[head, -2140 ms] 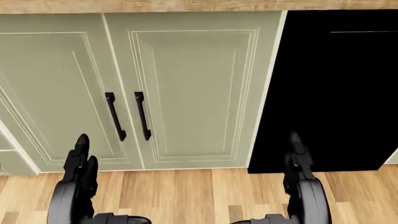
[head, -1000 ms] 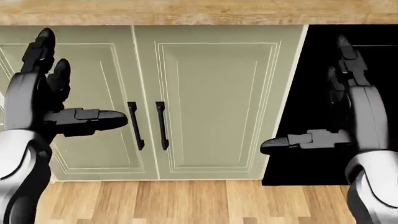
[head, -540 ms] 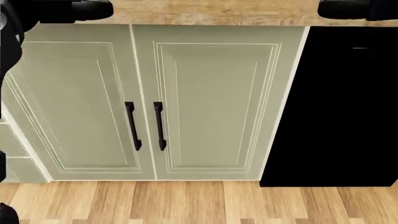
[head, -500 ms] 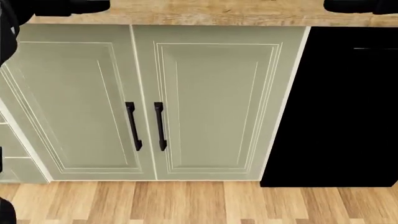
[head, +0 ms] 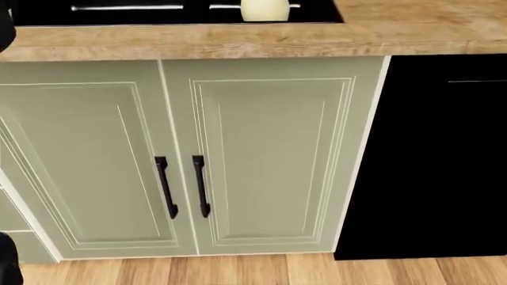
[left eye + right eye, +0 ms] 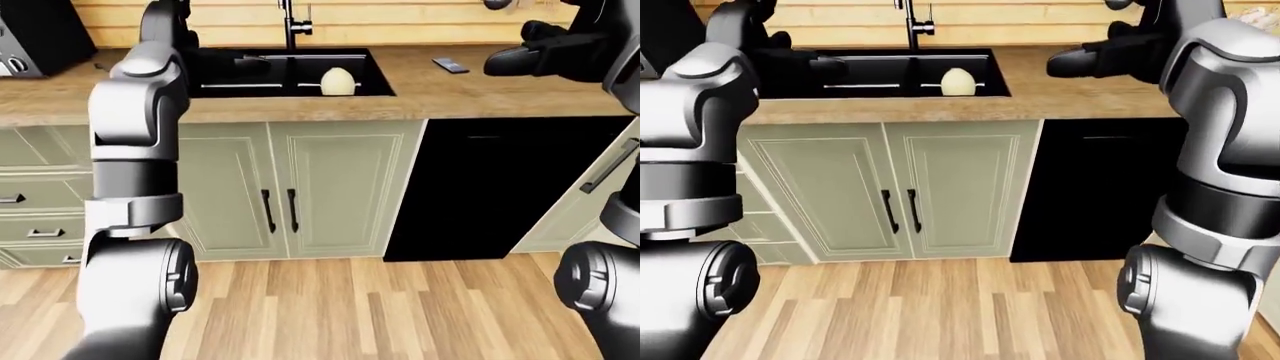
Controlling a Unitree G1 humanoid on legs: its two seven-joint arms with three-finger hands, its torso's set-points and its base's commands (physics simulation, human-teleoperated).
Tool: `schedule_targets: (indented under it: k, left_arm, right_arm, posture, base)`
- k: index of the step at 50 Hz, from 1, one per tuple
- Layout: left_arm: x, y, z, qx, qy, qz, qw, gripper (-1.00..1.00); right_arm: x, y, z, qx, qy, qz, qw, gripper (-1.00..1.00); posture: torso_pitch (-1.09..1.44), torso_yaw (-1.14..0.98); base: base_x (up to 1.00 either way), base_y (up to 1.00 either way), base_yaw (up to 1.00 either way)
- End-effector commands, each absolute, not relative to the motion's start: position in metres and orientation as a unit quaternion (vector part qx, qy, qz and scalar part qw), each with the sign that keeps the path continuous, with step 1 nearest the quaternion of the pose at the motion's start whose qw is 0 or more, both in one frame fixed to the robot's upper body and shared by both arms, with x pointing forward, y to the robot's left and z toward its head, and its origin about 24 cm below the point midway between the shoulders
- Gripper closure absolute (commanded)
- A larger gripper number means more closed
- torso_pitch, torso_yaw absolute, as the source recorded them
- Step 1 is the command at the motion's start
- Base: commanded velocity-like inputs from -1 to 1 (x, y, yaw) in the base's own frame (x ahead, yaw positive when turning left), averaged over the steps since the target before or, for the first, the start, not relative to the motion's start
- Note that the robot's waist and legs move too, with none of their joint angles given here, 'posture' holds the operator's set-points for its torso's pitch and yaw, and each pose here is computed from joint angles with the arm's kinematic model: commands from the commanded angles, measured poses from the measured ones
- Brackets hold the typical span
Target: Turn the sink spout to the right.
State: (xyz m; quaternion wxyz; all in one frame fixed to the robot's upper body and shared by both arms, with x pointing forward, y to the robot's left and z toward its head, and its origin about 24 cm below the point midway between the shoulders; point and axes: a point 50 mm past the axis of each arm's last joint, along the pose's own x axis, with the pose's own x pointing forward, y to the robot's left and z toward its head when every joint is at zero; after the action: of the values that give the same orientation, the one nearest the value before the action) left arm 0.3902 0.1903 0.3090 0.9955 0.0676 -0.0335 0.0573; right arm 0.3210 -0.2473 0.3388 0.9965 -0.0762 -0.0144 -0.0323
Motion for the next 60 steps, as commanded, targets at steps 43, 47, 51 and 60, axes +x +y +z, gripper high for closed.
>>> schedule_targets:
  k: [43, 47, 51, 60]
  left_arm:
    - [0.378, 0.213, 0.357, 0.054, -0.097, 0.090, 0.990, -1.00]
    - [0.380, 0.215, 0.355, 0.053, -0.096, 0.093, 0.990, -1.00]
    - [0.380, 0.218, 0.356, 0.052, -0.095, 0.097, 0.989, -1.00]
    - [0.381, 0.224, 0.355, 0.047, -0.094, 0.103, 0.989, -1.00]
  right_arm:
    - [0.312, -0.237, 0.369, -0.099, -0.062, -0.016, 0.993, -1.00]
    - [0.314, -0.237, 0.368, -0.097, -0.061, -0.016, 0.993, -1.00]
    - [0.314, -0.237, 0.368, -0.099, -0.060, -0.015, 0.993, -1.00]
    - [0.316, -0.236, 0.371, -0.100, -0.061, -0.013, 0.993, -1.00]
  posture:
    - [0.00, 0.00]
    - [0.00, 0.00]
    - [0.00, 0.00]
    - [0.00, 0.00]
  base:
    - [0.21, 0.00, 0.00]
    - [0.13, 0.00, 0.00]
    - [0.17, 0.00, 0.00]
    - [0.18, 0.00, 0.00]
